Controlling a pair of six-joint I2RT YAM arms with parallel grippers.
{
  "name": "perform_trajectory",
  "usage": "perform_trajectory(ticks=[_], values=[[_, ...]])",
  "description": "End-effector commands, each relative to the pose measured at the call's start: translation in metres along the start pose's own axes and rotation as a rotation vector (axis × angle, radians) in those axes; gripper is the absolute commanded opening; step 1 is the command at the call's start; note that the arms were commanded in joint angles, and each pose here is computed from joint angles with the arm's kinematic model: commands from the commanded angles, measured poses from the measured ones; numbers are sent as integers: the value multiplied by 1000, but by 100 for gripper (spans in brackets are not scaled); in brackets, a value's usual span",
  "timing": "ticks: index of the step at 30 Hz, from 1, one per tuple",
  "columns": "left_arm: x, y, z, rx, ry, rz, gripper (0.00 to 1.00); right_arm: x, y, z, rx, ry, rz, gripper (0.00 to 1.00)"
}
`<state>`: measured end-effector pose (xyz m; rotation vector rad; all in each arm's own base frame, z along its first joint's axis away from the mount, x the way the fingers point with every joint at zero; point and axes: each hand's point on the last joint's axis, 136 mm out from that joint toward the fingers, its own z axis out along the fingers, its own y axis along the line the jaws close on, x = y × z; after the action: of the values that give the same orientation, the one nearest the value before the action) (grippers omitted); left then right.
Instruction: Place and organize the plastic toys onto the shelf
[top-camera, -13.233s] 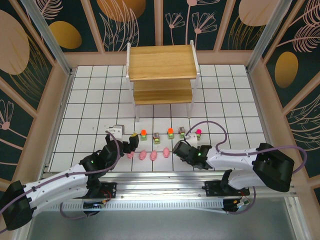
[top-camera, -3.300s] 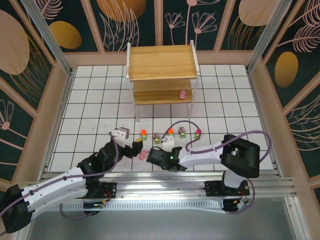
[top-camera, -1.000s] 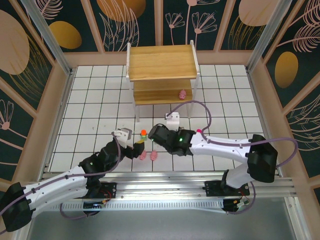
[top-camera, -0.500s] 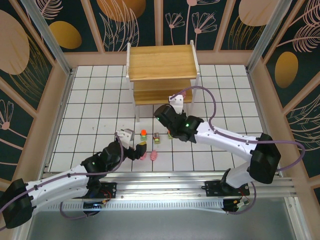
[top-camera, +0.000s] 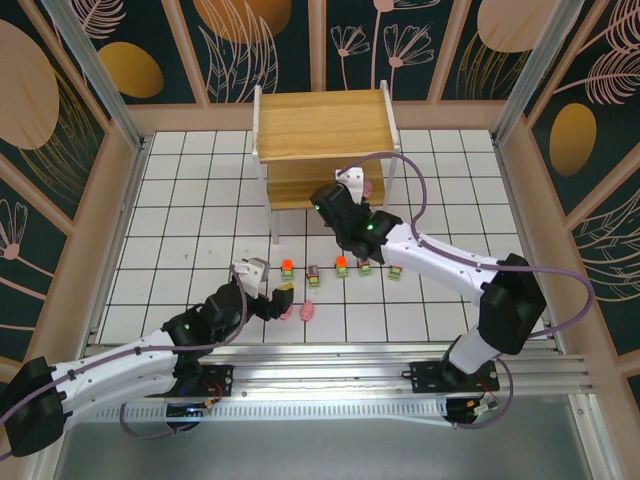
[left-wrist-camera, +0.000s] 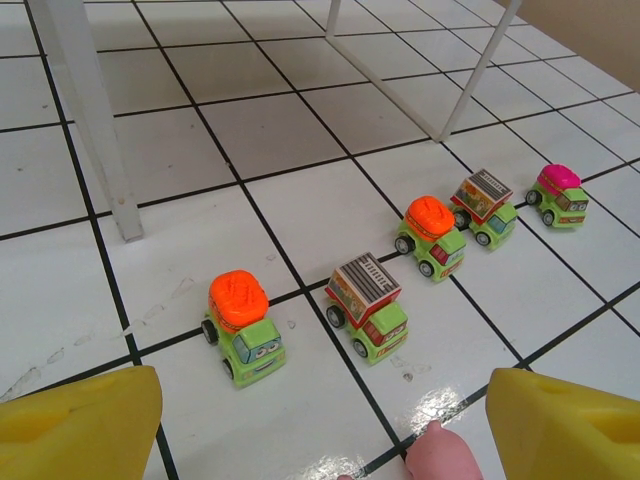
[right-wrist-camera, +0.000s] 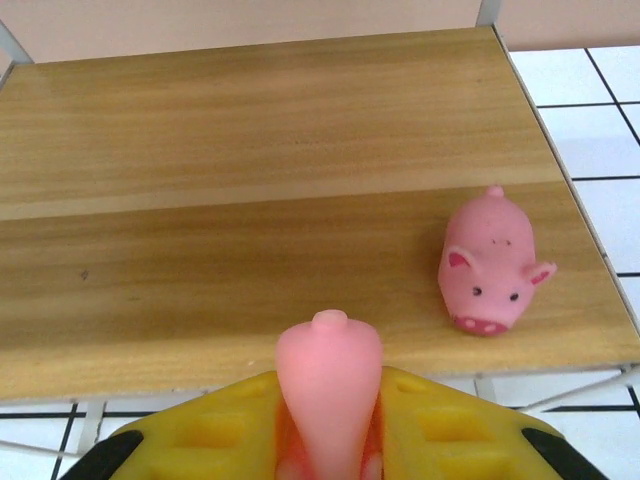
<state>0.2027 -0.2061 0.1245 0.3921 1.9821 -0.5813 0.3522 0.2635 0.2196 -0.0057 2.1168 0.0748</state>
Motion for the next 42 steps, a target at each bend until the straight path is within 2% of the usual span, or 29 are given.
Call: perform_trajectory(ticks=[1, 30, 36, 42], values=[[-7, -2, -2, 6, -29, 8, 84, -16, 5, 6, -12, -29, 1, 27], [-8, -1, -4, 6, -40, -1, 85, -22, -3, 44, 16, -13, -10, 28], [-9, -2, -4, 9, -41, -2, 85, -18, -6, 49, 29, -3, -15, 29], [-9, -2, -4, 9, -40, -2, 85, -19, -7, 50, 33, -5, -18, 35]])
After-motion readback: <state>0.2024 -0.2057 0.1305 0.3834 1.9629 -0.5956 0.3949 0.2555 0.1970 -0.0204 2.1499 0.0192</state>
